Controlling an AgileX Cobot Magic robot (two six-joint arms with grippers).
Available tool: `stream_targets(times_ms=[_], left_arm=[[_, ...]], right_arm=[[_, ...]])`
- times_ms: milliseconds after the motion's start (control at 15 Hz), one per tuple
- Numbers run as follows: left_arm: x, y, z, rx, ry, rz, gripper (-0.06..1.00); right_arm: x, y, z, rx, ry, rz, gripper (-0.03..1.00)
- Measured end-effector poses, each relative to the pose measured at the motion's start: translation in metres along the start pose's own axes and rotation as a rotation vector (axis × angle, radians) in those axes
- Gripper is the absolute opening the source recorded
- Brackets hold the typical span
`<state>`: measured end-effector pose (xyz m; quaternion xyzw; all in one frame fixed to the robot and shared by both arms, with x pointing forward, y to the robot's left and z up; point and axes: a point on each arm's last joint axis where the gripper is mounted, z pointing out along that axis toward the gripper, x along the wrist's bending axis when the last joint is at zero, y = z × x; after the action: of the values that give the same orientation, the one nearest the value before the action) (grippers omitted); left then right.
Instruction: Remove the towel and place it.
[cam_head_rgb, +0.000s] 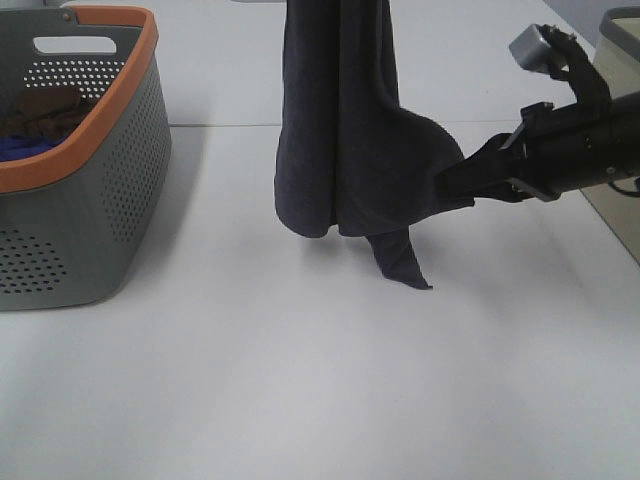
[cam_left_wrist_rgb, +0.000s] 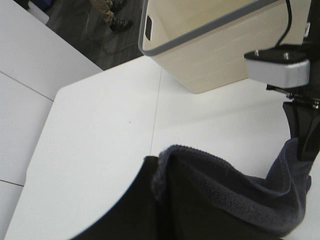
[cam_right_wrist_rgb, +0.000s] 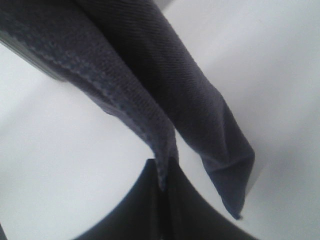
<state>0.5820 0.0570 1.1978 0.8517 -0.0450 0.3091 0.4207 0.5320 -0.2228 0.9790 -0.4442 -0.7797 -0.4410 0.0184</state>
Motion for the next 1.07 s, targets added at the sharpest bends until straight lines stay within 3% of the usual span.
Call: stream_targets(times_ms=[133,267,400,733,933,1067], left_arm=[[0.0,-0.007,0.007,0.039,-0.002,-0.074,0.0],[0.001,-0.011,0.007,0.07,0.021,-0.232,0.0],[0.003,-0.015,0.007,0.114,0.053,-0.356,0.0],[0.012,-0.038,0.007,0.293,0.243,-0.67,0.0],[0.014,-0.053,0.021,0.342,0.291,-0.686,0.0],[0.022,-0.054,0.029,0.257,0.357,-0.683,0.0]], right_arm=[[0.006,0.018,-0.017,0.123,-0.033,0.024,0.0],[0.008,0.039,-0.035,0.257,-0.099,0.087,0.0],[0.013,0.06,-0.052,0.312,-0.148,0.117,0.0],[0.027,0.123,-0.109,0.266,-0.38,0.076,0.0],[0.016,0.135,-0.108,0.261,-0.445,0.042,0.0],[-0.003,0.151,-0.096,0.175,-0.496,0.008,0.0]])
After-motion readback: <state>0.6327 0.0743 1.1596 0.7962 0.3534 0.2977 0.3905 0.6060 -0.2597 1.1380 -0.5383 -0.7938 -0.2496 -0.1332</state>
